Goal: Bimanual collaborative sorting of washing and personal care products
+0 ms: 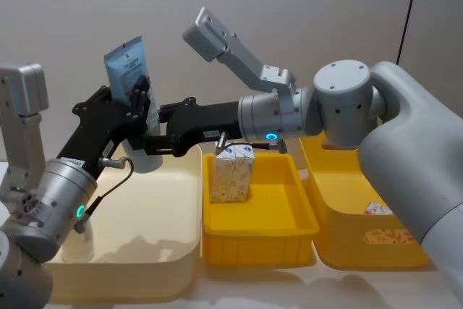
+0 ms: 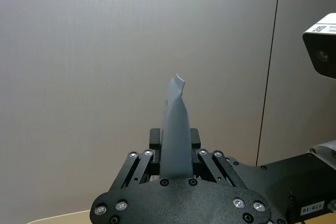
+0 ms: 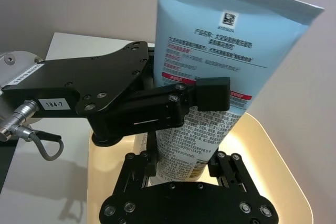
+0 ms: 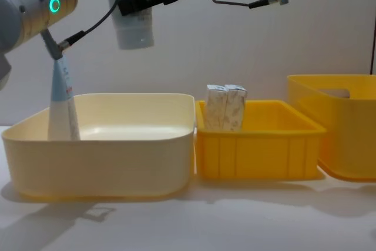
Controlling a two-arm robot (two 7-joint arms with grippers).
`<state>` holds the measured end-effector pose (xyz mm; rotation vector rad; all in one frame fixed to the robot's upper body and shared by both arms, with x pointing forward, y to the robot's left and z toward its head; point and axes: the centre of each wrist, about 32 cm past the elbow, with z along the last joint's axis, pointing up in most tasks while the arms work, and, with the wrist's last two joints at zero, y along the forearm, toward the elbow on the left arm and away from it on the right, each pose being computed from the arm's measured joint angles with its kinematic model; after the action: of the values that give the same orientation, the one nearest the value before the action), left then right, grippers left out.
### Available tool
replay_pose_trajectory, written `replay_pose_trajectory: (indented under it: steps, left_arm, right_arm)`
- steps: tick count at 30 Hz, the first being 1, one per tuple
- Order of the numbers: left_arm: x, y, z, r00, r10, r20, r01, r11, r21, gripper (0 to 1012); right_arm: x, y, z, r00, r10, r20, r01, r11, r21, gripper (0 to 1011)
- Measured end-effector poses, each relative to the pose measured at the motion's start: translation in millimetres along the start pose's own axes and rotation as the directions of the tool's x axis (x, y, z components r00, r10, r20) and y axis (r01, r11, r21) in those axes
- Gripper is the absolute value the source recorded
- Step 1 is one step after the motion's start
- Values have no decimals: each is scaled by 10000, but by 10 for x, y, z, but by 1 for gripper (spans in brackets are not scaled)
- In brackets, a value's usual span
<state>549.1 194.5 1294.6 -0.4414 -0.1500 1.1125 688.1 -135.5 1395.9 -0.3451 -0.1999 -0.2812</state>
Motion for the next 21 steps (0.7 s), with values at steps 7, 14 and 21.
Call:
replay_pose_trajectory:
  steps: [7, 14, 21]
  left_arm:
    - [0, 0, -1, 10000, 0, -1, 0, 10000, 10, 489]
    - [0, 0, -1, 10000, 1, -1, -1, 10000, 9, 696]
    - [0, 0, 0, 10000, 1, -1, -1, 10000, 6, 911]
  right_arm:
    - [0, 1, 1, 10000, 8, 4, -8, 10000, 5, 515]
    - [1, -3, -1, 10000, -3, 2, 3, 10000, 0, 515]
    - [4, -44, -9, 9996, -286, -17, 286, 9996, -14, 515]
